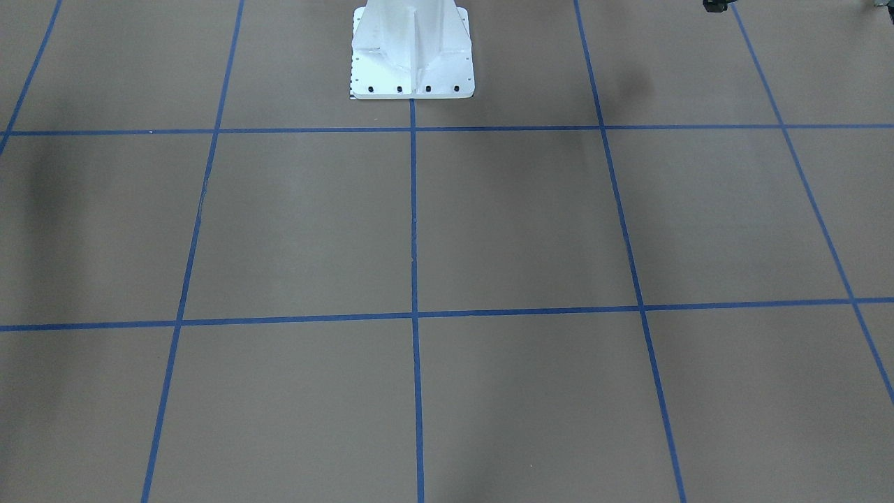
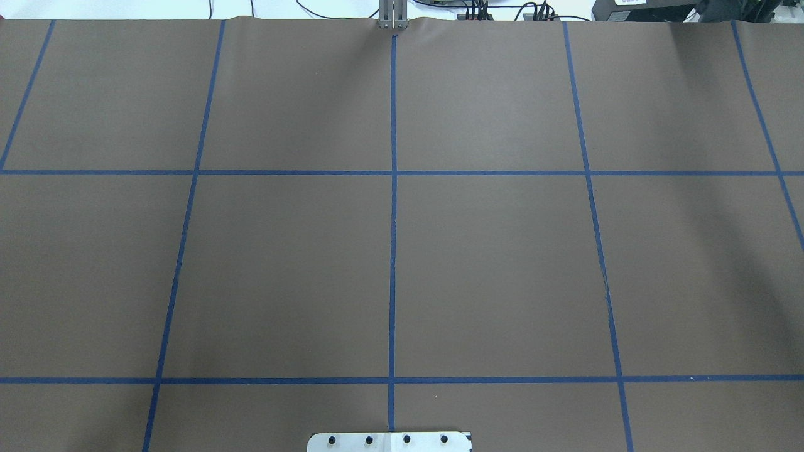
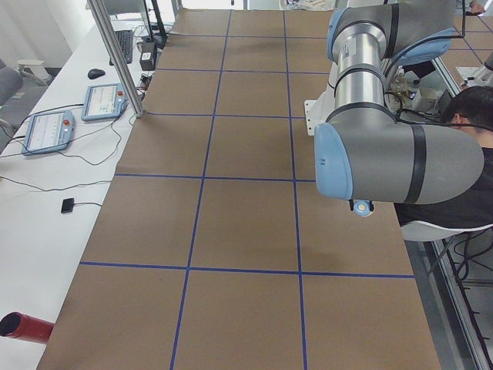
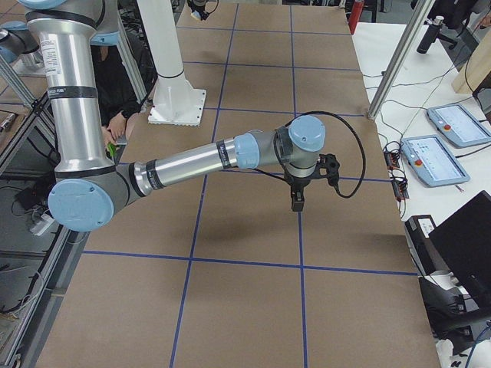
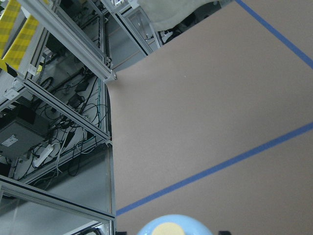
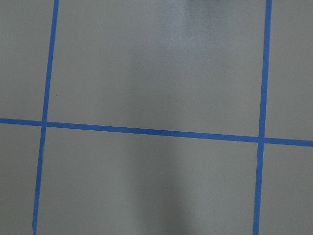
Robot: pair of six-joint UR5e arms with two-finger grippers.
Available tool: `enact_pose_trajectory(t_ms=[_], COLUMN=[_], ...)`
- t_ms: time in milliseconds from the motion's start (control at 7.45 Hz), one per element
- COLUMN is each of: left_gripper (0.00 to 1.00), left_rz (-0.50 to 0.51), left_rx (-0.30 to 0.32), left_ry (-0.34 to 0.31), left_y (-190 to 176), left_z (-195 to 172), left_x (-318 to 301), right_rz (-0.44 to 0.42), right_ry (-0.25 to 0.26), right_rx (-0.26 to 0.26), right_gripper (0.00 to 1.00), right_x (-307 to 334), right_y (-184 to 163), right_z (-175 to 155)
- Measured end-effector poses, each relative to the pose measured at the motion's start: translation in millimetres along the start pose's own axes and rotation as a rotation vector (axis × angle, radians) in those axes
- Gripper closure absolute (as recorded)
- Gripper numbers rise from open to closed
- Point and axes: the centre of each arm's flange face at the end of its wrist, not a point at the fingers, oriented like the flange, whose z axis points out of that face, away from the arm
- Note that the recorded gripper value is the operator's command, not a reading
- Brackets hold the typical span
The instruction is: Place and press bell with both arms
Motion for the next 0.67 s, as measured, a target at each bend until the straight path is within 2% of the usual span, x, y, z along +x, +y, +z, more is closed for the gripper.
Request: enact_pose_trajectory(t_ms=[403,671], left_gripper=[1.00,1.00], left_rz=[0.169,0.306], left_rx=[0.008,0.090], left_ry=[0.165,0.292], left_y=[-11,-3], left_z=[-30,-82], left_x=[54,131], right_rz=[0.004,0.011], right_ry=[0.000,-0.002], right_rx=[-0.004,-0.009], right_gripper=[0.00,0.00], right_x=[2,4], right_y=[0,0], right_z=[1,4])
